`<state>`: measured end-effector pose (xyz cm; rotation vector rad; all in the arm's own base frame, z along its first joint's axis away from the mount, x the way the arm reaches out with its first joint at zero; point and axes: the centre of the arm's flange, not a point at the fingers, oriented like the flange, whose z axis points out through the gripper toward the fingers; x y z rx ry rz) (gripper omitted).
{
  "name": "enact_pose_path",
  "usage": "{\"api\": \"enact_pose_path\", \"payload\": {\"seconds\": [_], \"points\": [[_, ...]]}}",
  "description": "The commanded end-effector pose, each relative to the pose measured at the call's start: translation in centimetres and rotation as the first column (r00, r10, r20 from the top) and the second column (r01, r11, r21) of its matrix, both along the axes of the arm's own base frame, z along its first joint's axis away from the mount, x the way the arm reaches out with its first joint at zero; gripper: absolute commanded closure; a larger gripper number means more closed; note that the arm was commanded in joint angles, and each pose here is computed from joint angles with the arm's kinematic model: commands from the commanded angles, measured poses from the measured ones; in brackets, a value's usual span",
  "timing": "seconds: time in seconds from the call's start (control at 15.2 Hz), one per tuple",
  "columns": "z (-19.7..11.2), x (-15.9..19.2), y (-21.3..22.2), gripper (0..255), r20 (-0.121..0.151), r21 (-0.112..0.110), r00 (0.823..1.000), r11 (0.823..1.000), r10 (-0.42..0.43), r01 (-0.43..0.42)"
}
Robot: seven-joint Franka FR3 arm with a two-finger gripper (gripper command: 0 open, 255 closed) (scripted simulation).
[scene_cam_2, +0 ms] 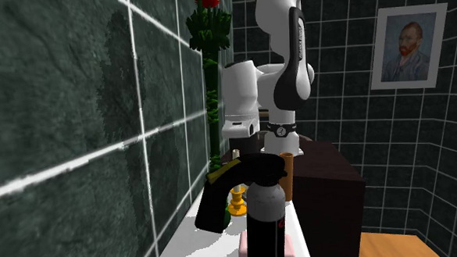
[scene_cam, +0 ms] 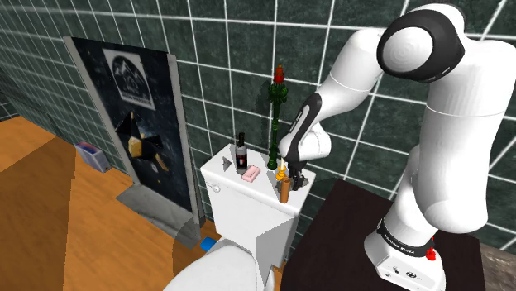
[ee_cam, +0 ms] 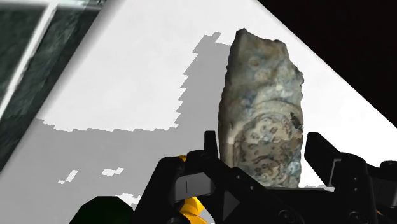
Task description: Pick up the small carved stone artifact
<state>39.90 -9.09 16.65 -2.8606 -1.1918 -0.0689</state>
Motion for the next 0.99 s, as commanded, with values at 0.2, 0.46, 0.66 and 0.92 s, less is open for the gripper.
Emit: {"api": "enact_pose_path", "payload": {"seconds": [0.2,0.46,0.66,0.92], "points": [[-0.1,0.0,0.0,255,0.0,0.0,1.0,1.0,0.0,0.0],[-0.1,0.0,0.0,255,0.0,0.0,1.0,1.0,0.0,0.0],[0.9,-0.1,-0.1,255,0.0,0.0,1.0,1.0,0.0,0.0],[3.0,-0.1,-0.1,255,0.0,0.0,1.0,1.0,0.0,0.0]]}}
